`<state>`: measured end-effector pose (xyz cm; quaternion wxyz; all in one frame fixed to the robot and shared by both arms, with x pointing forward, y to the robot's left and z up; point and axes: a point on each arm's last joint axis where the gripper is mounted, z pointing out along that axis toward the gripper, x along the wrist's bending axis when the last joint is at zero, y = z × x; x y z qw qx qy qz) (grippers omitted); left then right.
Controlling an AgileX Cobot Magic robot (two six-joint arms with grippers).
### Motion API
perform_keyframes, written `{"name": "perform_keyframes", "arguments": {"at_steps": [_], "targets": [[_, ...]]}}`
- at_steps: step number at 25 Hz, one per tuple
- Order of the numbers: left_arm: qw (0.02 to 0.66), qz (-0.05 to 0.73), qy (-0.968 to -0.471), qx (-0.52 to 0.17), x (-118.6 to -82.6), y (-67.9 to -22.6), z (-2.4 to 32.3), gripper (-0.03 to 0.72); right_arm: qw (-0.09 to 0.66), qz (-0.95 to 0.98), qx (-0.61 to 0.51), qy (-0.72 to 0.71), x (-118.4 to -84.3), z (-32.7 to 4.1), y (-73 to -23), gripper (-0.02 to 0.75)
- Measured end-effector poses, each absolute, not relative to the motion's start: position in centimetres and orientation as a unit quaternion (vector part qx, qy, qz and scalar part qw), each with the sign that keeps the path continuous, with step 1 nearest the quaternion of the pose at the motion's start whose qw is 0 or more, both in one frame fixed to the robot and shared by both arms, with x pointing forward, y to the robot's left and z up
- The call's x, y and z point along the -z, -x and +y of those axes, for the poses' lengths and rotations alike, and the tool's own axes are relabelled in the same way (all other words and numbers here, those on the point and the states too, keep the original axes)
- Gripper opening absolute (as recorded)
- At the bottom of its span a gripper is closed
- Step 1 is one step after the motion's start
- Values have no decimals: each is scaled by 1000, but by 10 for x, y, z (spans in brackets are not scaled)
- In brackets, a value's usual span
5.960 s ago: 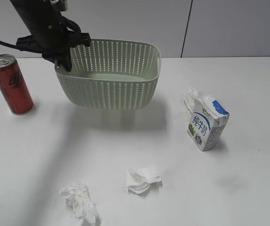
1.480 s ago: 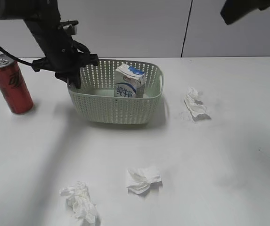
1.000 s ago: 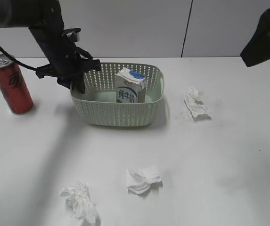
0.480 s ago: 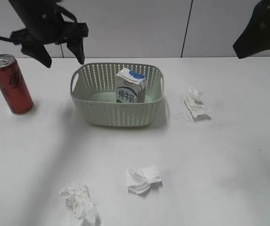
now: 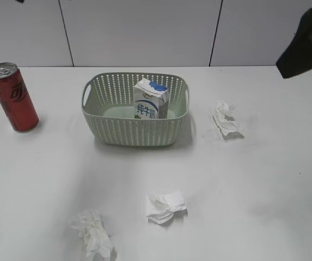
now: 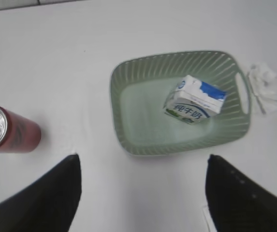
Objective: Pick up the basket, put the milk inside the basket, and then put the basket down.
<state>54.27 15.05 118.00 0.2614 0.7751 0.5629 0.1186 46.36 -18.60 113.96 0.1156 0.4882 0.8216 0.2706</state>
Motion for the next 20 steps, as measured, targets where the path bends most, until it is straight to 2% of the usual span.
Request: {"name": "perform_keyframes", "arguments": {"at_steps": [4,8,14,20], "targets": [[292,538,-780,-128,-1204,-498,157,589,119,817,-280,-490,-1145,-198,-437,591],[288,531,-787,-125,-1197,-448,179,585,123,809,-292,-496,-1143,-216,-395,591],[243,536,-798,-129,-1142,-372,227,584,153,795,-327,-487,-1125,-246,-333,591],[270,527,-792,-145,-1088,-314,260,584,178,784,-356,-476,-1086,-267,-286,591]]}}
